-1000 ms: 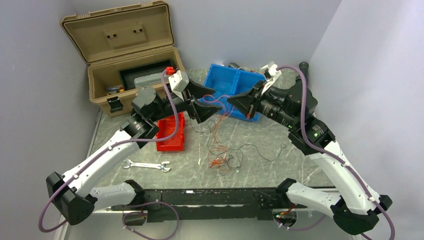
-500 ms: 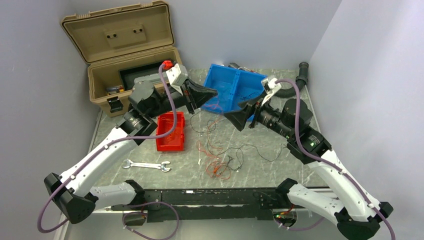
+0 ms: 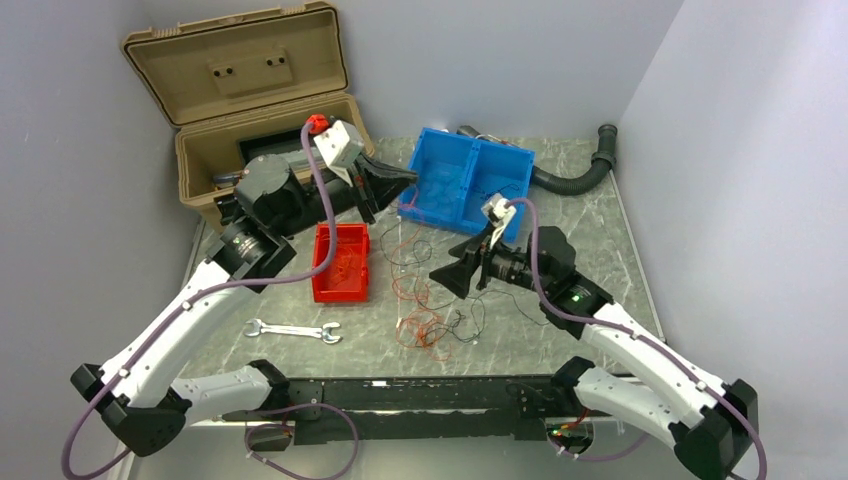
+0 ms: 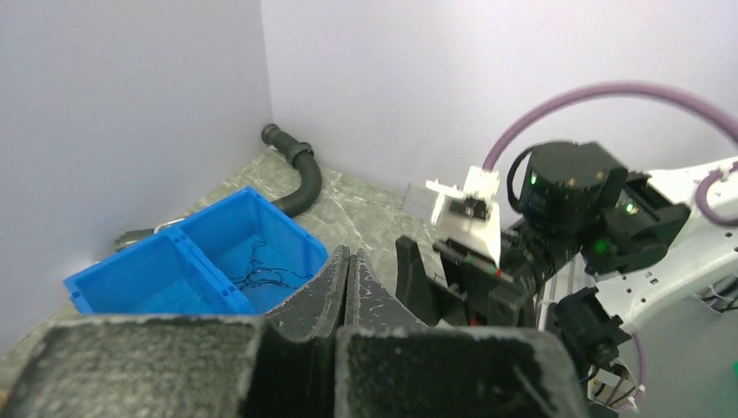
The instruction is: Untangle the cables
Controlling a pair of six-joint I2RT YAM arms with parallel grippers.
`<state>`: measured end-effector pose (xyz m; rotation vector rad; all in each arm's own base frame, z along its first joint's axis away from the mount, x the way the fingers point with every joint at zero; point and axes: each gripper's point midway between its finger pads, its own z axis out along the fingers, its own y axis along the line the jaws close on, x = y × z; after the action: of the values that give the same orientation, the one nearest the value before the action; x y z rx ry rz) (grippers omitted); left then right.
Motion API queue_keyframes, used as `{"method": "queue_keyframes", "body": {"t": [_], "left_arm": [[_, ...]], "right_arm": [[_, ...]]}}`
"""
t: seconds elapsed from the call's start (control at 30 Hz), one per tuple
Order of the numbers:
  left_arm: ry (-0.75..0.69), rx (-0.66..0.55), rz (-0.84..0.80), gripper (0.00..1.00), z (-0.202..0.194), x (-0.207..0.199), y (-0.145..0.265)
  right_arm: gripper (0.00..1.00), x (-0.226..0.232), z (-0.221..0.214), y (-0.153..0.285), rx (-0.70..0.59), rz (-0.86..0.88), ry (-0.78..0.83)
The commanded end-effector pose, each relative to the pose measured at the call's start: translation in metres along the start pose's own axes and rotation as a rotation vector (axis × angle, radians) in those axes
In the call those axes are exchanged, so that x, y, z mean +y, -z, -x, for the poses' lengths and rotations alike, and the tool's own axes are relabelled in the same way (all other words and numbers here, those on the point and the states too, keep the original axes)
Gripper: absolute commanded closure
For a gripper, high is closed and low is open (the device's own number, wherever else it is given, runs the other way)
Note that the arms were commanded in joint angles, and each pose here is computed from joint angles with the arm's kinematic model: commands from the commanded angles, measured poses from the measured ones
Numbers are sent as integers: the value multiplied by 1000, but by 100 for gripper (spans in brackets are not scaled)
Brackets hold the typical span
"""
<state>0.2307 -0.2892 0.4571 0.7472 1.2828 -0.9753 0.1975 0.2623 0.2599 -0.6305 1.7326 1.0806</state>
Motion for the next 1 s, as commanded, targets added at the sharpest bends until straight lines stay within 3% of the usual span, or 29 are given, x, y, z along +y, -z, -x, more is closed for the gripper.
{"method": "queue_keyframes", "body": {"t": [0.0, 0.33, 0.57, 0.73, 0.77, 0.83, 0.87, 0.97], "left_arm": [[-67, -49, 80, 100, 41, 9, 13], [-80, -91, 101, 100, 70, 18, 22], [-74, -101, 110, 100, 75, 21, 27], [-77, -102, 130, 100, 80, 25, 36], [-79, -102, 139, 100, 80, 27, 37], [-81, -93, 163, 100, 79, 32, 41], [-80, -86, 179, 100, 77, 36, 44], [-59, -55, 212, 100, 64, 45, 51]], "right_arm": [[16, 23, 4, -13, -69, 159, 72], [25, 24, -68, -46, 70, 163, 122], [34, 9, -95, -75, 94, 86, 166], [53, -2, -99, -78, 58, 40, 158], [63, -2, -100, -78, 62, 43, 157], [94, 1, -97, -78, 70, 49, 154], [100, 4, -91, -78, 65, 53, 155], [100, 21, -57, -71, 15, 81, 174]]}}
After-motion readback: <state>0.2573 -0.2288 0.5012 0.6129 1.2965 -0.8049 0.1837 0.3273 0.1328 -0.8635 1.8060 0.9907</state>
